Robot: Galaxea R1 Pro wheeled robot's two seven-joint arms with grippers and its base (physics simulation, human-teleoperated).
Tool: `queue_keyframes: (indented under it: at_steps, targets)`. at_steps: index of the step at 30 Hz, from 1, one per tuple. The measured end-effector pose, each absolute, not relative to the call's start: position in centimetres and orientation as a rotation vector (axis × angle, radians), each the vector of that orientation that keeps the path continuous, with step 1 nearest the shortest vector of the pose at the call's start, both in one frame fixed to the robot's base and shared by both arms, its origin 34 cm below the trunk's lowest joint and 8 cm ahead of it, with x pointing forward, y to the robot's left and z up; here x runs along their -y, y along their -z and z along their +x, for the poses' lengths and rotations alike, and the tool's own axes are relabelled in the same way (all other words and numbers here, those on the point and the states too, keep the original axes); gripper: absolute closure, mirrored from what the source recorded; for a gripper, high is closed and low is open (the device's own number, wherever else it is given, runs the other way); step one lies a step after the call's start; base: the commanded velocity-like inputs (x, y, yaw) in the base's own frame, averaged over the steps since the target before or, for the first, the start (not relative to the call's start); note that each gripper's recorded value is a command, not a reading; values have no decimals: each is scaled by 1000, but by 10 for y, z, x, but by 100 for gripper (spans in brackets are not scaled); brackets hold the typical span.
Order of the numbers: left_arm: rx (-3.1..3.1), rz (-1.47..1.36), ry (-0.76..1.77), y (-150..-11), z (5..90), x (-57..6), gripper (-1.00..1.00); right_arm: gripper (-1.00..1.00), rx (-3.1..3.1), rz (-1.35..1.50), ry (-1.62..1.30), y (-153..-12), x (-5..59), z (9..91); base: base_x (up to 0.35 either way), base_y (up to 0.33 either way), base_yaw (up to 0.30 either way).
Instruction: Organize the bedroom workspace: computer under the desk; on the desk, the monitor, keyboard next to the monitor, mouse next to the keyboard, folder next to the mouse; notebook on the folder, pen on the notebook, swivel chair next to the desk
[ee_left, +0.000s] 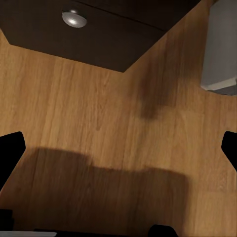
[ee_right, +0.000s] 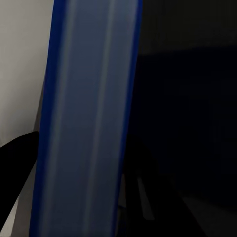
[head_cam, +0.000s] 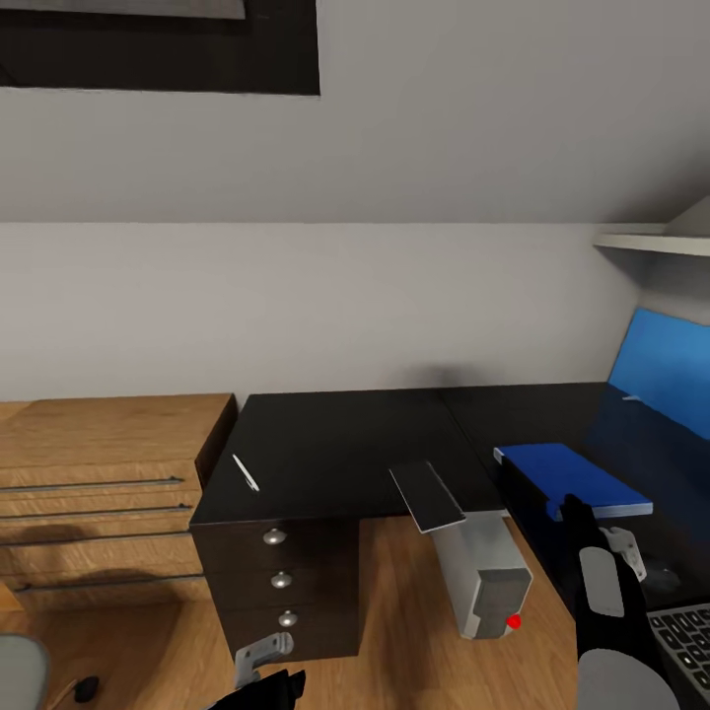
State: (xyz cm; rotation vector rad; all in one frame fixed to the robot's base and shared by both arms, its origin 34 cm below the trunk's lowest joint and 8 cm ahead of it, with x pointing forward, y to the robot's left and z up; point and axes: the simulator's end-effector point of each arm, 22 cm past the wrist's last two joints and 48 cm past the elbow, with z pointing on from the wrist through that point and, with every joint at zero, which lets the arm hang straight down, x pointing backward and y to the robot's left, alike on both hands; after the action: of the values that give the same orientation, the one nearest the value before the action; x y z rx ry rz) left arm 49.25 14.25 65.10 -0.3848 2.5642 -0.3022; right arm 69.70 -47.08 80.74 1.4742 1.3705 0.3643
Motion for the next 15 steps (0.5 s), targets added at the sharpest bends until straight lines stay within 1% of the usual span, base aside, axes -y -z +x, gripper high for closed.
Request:
queue_keyframes:
  at_steps: [15]
  targets:
    - [-2568,-385,300,-650,491,-144,-100,100,-1387,1482,-354,-804,470,696,0,0,0]
